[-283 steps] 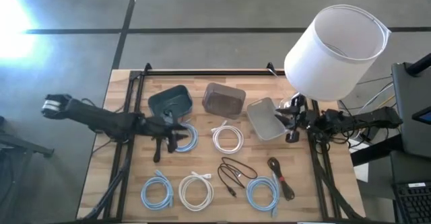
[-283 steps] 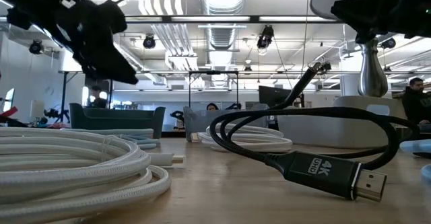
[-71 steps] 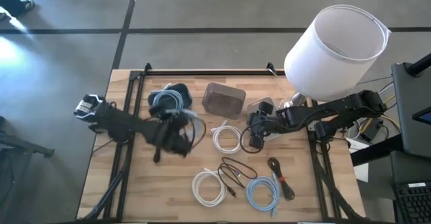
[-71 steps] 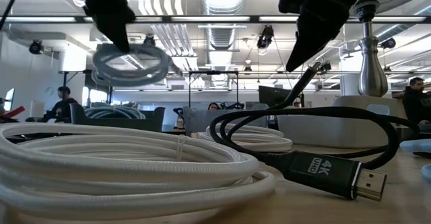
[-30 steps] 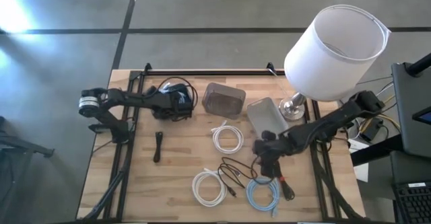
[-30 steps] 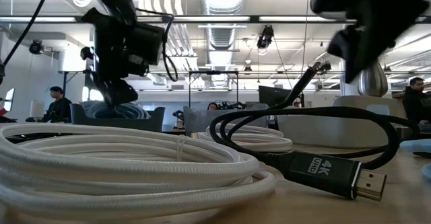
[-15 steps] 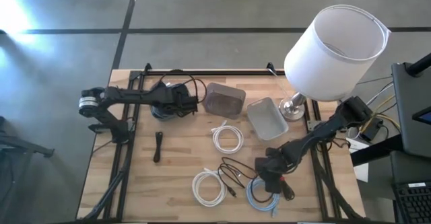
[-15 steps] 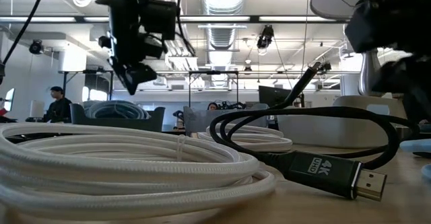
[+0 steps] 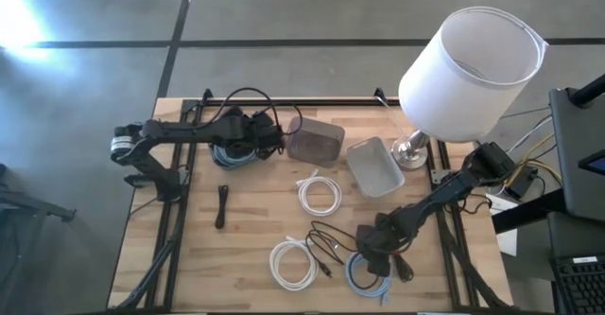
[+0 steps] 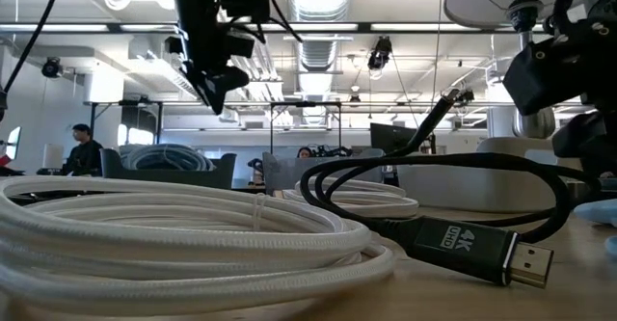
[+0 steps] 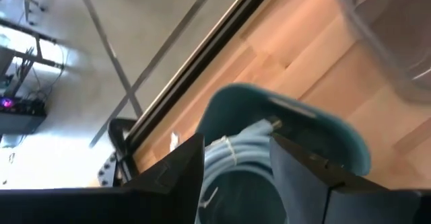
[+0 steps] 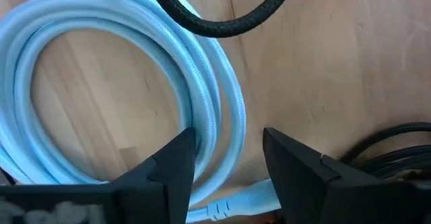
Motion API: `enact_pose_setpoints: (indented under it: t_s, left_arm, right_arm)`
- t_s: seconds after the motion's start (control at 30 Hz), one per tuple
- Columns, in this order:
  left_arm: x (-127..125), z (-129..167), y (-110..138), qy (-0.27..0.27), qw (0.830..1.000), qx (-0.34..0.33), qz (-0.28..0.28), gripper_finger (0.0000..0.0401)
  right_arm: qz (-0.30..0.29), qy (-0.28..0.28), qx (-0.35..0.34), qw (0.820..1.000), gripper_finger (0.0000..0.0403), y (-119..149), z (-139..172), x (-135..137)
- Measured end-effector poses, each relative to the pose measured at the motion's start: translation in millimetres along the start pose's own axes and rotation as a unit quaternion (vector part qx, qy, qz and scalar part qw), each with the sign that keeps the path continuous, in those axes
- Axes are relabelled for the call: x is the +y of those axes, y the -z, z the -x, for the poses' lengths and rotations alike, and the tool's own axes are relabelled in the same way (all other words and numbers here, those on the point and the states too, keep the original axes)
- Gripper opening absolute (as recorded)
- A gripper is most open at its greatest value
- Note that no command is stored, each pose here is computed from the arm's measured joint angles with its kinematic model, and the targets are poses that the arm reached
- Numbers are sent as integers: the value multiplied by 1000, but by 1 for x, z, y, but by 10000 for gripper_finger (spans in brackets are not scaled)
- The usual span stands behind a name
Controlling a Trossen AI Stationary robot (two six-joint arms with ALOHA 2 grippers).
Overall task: Pick & Place USB Port
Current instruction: Put the blue HDMI cable into the gray bin
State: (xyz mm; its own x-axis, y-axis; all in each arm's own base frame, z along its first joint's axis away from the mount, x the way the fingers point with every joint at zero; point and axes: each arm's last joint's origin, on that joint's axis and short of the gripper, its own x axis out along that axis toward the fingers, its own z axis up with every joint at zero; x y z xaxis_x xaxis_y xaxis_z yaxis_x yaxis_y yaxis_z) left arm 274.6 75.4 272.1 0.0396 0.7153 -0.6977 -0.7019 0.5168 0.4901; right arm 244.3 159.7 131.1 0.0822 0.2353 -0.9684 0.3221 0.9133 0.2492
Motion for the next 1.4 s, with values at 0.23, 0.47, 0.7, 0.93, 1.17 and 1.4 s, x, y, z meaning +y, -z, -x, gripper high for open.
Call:
enact_pose_setpoints:
  t_s: [0.23, 0.47, 0.7, 0.93, 1.17, 1.4]
  left_arm:
    - [-4, -1, -6, 14, 999, -30, 0, 172]
    - [-17, 1, -9, 111, 993, -33, -11, 172]
    - [-44, 13, -15, 316, 945, -78, -22, 165]
    - [-76, 37, -15, 493, 854, -169, -6, 156]
    - [-93, 63, -4, 549, 815, -182, -23, 156]
    - [-105, 74, 4, 577, 787, -219, -7, 154]
  right_arm:
    - [-15, -5, -5, 1000, 89, -1, 1, 1]
    - [30, -30, -7, 999, 23, -5, 7, 10]
    - [65, -68, -39, 995, 36, -17, 38, 37]
    - [121, 21, -75, 990, 35, -15, 75, 55]
    - [144, 130, -83, 977, 35, -10, 111, 57]
    - [265, 234, -142, 924, 41, -16, 133, 58]
